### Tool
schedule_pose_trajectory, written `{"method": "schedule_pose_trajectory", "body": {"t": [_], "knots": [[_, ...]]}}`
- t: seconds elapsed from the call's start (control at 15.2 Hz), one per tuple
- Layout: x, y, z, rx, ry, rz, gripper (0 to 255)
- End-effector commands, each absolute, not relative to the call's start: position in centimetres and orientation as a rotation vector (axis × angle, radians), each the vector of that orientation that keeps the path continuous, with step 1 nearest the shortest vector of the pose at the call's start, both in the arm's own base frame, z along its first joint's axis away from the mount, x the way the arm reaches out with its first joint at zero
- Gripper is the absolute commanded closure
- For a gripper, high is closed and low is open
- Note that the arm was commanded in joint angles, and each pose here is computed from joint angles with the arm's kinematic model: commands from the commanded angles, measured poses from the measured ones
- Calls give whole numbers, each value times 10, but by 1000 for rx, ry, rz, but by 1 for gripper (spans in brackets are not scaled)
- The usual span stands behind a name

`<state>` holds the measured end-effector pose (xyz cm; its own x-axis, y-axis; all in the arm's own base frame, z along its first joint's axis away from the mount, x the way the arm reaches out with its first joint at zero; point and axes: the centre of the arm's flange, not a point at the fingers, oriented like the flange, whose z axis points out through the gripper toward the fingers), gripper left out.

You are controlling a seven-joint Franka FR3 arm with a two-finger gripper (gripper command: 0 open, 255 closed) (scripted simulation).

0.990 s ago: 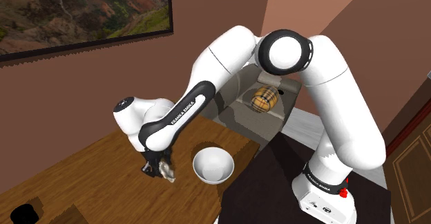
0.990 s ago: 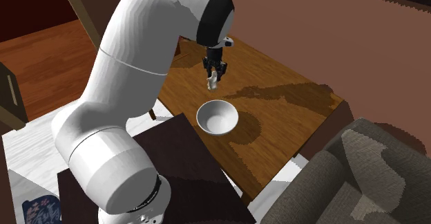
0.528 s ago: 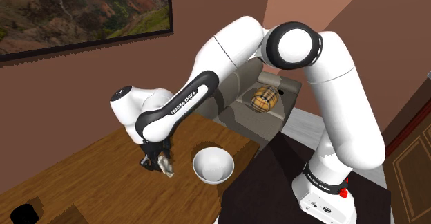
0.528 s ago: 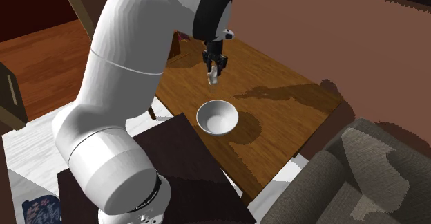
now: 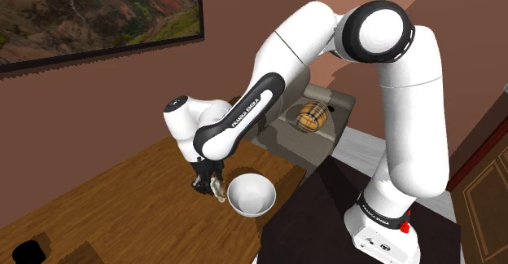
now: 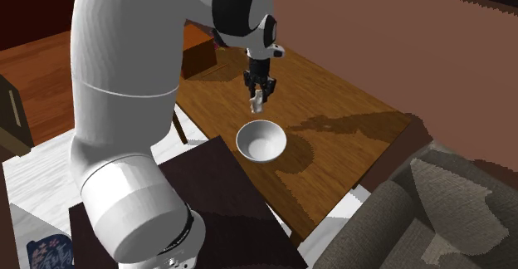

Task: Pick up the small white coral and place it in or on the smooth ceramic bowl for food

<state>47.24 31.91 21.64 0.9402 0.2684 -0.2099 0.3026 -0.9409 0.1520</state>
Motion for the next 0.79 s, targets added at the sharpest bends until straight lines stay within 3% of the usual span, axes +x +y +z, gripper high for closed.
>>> {"method": "schedule_pose_trajectory", "body": {"t": [0.0, 0.73], "knots": [[459, 294, 216, 2913, 432, -278, 255], [412, 206, 199, 2913, 432, -278, 255]]}}
